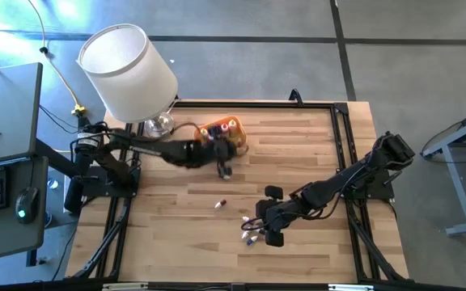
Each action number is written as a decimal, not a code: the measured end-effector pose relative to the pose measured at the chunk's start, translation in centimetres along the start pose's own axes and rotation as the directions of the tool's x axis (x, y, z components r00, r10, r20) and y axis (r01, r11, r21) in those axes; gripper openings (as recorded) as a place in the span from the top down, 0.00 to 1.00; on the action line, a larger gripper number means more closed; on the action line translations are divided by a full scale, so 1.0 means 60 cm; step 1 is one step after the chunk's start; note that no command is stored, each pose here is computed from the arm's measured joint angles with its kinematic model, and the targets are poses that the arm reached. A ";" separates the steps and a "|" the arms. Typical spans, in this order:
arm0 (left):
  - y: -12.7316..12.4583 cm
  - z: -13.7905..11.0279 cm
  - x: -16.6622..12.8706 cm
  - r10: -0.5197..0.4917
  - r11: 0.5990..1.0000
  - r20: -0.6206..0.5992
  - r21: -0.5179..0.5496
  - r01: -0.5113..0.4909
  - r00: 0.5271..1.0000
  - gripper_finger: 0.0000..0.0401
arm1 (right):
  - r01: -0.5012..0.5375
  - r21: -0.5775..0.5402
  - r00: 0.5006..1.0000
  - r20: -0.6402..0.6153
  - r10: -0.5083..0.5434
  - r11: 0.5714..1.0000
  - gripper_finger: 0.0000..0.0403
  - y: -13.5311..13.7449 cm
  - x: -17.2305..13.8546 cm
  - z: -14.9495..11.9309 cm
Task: Pick & Place food coloring
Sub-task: Put the top small green food coloring bottle into the bin, then put the small red food coloring bottle into the bin
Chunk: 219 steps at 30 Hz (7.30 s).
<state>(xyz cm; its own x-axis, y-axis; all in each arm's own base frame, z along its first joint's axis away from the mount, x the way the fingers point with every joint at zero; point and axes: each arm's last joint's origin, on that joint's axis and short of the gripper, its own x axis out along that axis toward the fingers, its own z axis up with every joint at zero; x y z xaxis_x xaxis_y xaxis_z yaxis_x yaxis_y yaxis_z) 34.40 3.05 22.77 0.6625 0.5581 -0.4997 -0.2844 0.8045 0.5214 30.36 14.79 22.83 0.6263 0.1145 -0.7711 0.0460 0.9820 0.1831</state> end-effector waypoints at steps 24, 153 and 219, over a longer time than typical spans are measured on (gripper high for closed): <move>0.047 -0.075 0.087 -0.155 0.959 -0.208 -0.267 0.097 0.966 0.63 | 0.256 -0.118 0.959 0.156 -0.236 0.960 0.68 -0.012 -0.002 0.011; -0.131 -0.214 -0.273 -0.285 0.851 0.186 -0.403 0.337 0.940 0.63 | 0.062 -0.160 0.919 0.394 0.006 0.985 0.82 -0.171 0.288 -0.002; -0.131 -0.215 -0.273 -0.289 0.851 0.184 -0.400 0.340 0.939 0.63 | 0.531 0.135 0.787 0.289 -0.546 0.837 0.79 -0.410 0.133 0.082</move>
<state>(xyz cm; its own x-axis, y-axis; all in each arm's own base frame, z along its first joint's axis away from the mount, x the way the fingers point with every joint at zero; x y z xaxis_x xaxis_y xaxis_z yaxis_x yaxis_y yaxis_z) 16.86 -9.77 17.96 0.8320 0.2542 -0.4931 -0.2941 0.9558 -0.0035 38.07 -9.18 15.15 0.6921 -0.4893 -0.5306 0.4761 0.8620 -0.1739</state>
